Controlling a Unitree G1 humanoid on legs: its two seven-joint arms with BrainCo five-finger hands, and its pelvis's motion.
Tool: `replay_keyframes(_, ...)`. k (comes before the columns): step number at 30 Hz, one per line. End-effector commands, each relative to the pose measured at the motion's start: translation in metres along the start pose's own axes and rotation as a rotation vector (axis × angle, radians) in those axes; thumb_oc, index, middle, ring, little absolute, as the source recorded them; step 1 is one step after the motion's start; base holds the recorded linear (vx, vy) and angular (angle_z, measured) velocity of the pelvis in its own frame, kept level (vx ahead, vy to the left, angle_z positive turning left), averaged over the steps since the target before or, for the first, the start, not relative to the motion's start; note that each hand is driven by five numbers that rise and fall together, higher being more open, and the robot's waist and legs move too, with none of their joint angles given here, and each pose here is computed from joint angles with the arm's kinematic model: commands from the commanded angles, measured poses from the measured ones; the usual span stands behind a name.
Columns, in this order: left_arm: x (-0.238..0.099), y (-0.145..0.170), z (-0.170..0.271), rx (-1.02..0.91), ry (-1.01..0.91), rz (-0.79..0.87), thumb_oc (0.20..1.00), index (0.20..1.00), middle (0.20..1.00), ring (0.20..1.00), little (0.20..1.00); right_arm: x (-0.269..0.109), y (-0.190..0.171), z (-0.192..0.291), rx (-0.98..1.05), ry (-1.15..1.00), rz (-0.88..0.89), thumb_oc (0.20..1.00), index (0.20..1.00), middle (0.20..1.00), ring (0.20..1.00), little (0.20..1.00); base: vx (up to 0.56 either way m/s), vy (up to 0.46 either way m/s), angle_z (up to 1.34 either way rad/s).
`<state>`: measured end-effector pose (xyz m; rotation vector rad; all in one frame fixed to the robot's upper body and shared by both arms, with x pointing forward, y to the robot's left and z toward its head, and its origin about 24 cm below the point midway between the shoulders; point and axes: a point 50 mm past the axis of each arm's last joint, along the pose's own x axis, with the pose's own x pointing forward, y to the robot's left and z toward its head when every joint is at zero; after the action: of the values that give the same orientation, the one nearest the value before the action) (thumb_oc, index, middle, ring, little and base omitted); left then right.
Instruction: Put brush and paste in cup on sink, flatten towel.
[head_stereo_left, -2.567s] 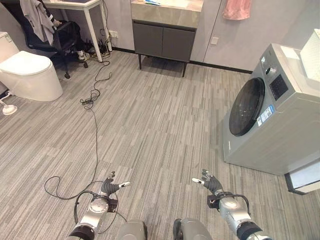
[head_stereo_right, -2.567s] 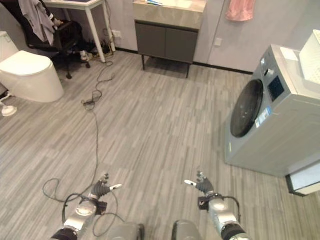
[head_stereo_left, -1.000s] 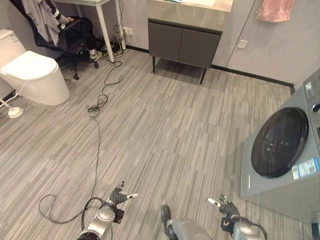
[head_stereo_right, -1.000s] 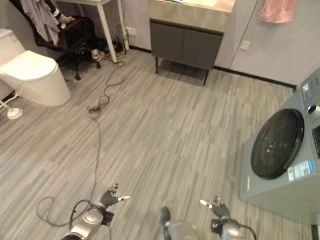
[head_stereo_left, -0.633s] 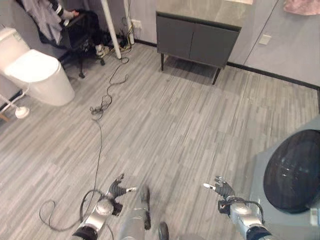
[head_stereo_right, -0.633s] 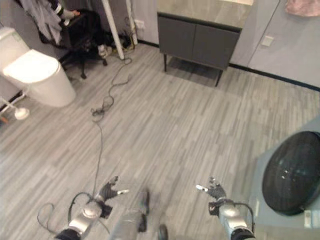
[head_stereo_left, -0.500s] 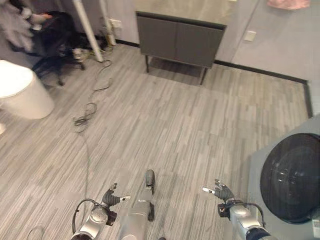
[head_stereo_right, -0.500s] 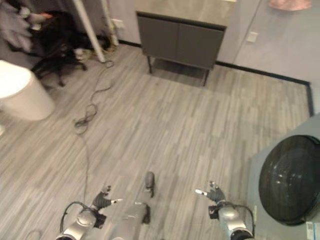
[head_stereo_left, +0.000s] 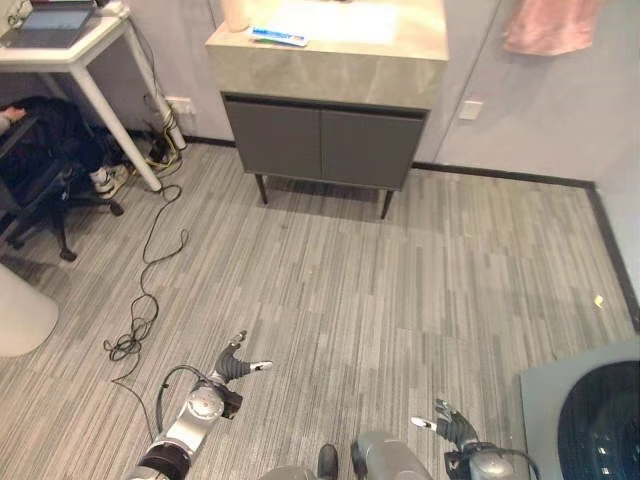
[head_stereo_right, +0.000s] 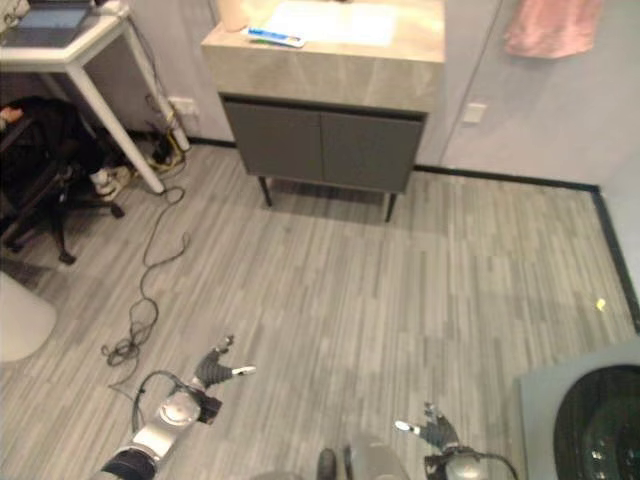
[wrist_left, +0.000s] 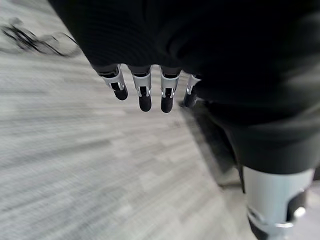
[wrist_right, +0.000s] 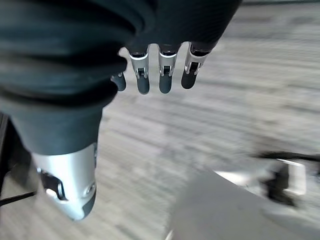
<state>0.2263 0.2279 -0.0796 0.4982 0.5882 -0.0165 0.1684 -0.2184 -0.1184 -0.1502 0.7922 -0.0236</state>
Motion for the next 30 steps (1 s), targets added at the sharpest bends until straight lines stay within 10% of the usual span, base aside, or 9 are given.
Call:
replay_keyframes(1, -0.003, 0.007, 0.009, 0.037, -0.077, 0.007, 1.000, 1.000, 1.000, 1.000, 1.000, 0.002, -0.012, 0.007, 0.039, -0.035, -0.047, 1.000, 1.000, 1.000, 1.000, 1.000, 0.51, 0.026, 0.96)
replay_keyframes(14, 0.010, -0.026, 0.031, 0.061, -0.099, -0.071, 1.000, 1.000, 1.000, 1.000, 1.000, 0.001, -0.036, 0.008, -0.006, -0.021, -0.152, 1.000, 1.000, 1.000, 1.000, 1.000, 0.55, -0.142, 0.65)
replay_keyframes(30, -0.002, -0.019, -0.013, 0.100, 0.028, -0.022, 1.000, 1.000, 1.000, 1.000, 1.000, 0.007, -0.019, 0.015, -0.318, -0.034, -0.074, 1.000, 1.000, 1.000, 1.000, 1.000, 0.46, 0.210, -1.03)
